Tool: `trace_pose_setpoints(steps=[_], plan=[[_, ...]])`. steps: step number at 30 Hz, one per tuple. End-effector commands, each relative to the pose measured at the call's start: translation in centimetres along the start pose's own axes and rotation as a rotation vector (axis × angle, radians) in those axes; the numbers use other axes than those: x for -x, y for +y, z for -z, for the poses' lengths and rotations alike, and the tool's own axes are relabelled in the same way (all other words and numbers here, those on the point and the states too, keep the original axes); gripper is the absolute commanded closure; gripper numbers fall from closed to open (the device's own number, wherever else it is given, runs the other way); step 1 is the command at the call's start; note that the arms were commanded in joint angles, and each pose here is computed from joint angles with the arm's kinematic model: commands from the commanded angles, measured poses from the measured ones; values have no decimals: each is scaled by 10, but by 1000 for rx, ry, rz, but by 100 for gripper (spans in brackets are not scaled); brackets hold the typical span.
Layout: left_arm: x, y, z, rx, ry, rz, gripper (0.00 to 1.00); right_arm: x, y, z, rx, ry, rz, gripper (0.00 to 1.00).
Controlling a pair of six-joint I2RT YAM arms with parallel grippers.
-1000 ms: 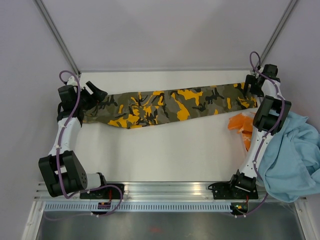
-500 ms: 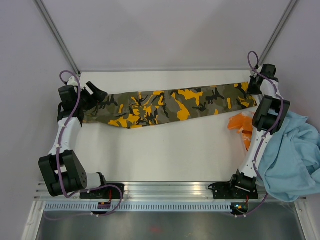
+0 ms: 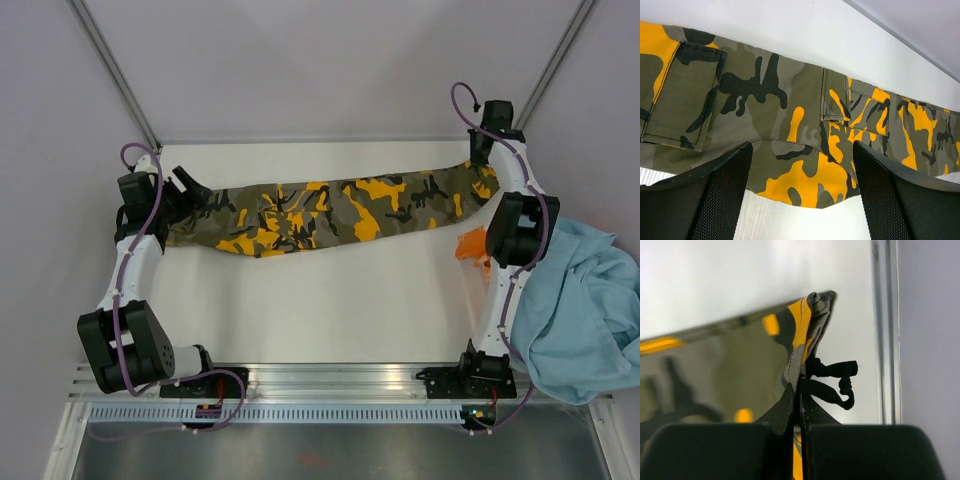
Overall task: Fold and stack the trousers
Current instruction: Fold the trousers
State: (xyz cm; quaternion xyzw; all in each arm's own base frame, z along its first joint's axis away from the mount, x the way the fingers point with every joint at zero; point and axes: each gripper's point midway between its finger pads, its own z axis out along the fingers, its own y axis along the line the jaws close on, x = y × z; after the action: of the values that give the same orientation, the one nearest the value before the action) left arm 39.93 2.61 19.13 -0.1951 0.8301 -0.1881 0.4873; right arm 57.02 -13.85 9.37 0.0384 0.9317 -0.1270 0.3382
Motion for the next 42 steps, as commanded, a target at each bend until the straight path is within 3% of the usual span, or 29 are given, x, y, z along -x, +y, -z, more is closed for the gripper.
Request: trace_pose_setpoints(steps=[1, 5, 13, 18, 21, 26, 42], plan=[[13, -2, 11, 19, -45, -63, 14, 69, 15, 76, -52, -173, 58, 100], [23, -2, 21, 68, -78, -77, 13, 71, 49, 99, -34, -180, 90, 100], [20, 16, 29, 179, -116, -48, 11, 53, 194, 136, 131, -175, 207, 100], [21, 18, 30, 210, -137, -41, 11, 28, 293, 156, 283, -166, 123, 100], [18, 27, 29, 247, -140, -27, 11, 17, 326, 159, 351, -156, 34, 100], [12, 27, 26, 244, -133, -18, 10, 19, 352, 168, 427, -161, -66, 100], [13, 39, 26, 302, -150, -5, 10, 3, 431, 224, 651, -144, -17, 100]])
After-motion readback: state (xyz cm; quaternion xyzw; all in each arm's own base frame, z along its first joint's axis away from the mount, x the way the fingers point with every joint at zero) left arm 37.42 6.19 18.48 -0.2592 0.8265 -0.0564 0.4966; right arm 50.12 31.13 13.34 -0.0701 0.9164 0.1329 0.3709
